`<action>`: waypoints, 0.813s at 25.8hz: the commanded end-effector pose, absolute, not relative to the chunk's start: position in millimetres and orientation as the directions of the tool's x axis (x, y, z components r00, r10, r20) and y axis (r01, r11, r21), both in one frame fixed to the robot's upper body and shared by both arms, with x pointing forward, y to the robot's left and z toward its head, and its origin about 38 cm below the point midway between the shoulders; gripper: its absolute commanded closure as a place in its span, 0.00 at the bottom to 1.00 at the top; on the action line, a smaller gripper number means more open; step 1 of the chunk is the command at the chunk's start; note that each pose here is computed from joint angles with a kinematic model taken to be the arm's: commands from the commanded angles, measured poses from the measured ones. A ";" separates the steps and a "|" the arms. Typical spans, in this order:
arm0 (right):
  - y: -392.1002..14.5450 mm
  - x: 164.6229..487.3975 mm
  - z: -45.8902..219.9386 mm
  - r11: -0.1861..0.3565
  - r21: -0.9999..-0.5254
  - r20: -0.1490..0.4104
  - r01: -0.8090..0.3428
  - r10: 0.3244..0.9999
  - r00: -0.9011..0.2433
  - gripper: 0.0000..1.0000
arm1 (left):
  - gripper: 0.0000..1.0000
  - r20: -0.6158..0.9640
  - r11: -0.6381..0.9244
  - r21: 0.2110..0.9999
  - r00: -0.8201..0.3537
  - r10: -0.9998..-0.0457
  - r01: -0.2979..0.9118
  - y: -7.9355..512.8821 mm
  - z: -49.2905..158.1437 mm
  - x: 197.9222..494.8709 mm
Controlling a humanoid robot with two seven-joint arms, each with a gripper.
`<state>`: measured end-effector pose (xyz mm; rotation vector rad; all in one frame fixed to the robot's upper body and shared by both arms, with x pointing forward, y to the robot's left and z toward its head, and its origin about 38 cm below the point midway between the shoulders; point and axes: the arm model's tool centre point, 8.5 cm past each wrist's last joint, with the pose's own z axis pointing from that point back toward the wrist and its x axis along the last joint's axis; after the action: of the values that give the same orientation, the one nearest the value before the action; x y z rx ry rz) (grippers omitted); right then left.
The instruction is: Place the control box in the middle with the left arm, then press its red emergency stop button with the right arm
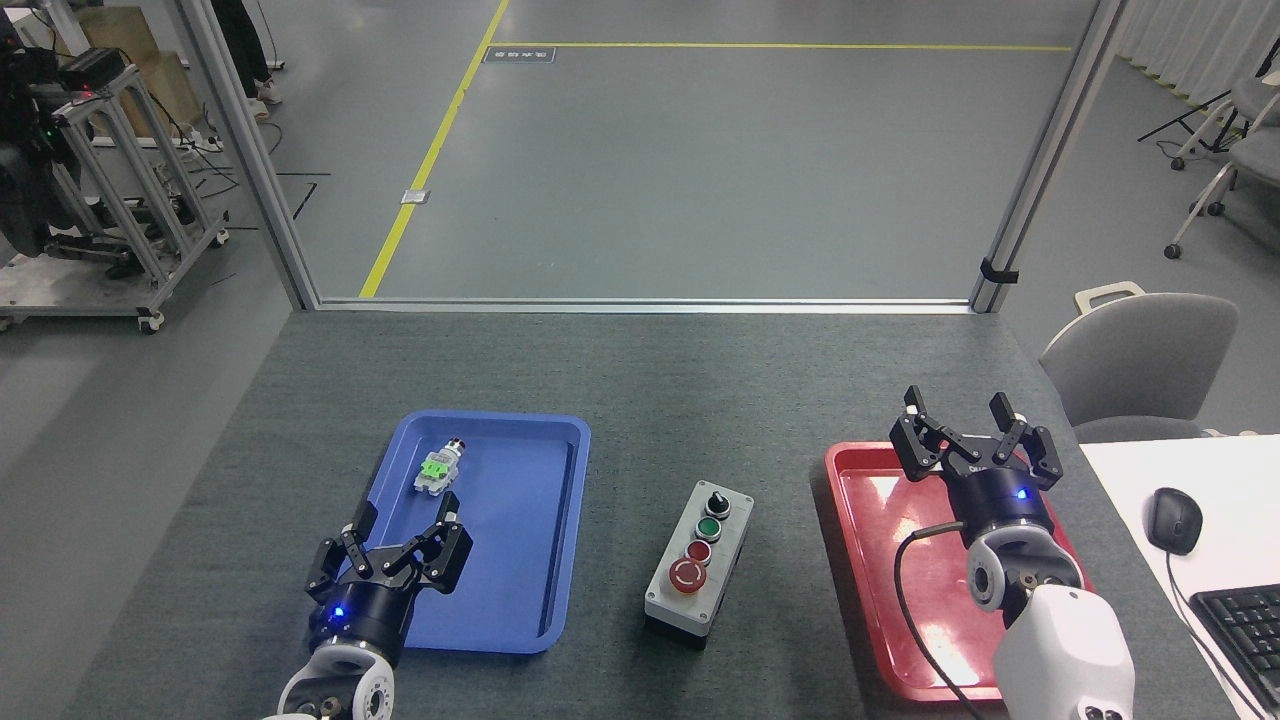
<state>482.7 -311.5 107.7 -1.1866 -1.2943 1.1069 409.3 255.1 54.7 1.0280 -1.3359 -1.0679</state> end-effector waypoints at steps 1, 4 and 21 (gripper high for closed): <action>-313.5 482.4 107.6 0.072 -0.996 0.074 0.060 0.997 0.018 0.00 | 0.01 0.221 0.221 0.975 -0.037 -0.975 0.001 255.2 54.8 409.6; -315.0 482.4 106.8 0.072 -0.996 0.074 0.057 0.997 0.032 0.00 | 0.01 0.221 0.221 0.975 -0.037 -0.975 0.001 255.2 54.8 409.6; -316.5 459.3 79.6 0.075 -0.997 0.076 0.014 0.991 0.110 0.00 | 0.01 0.221 0.221 0.975 -0.037 -0.975 0.001 255.2 54.8 409.6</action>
<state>460.8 -320.7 80.2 -1.2130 -1.1631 1.0757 409.6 255.2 54.7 1.0277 -1.3355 -1.0682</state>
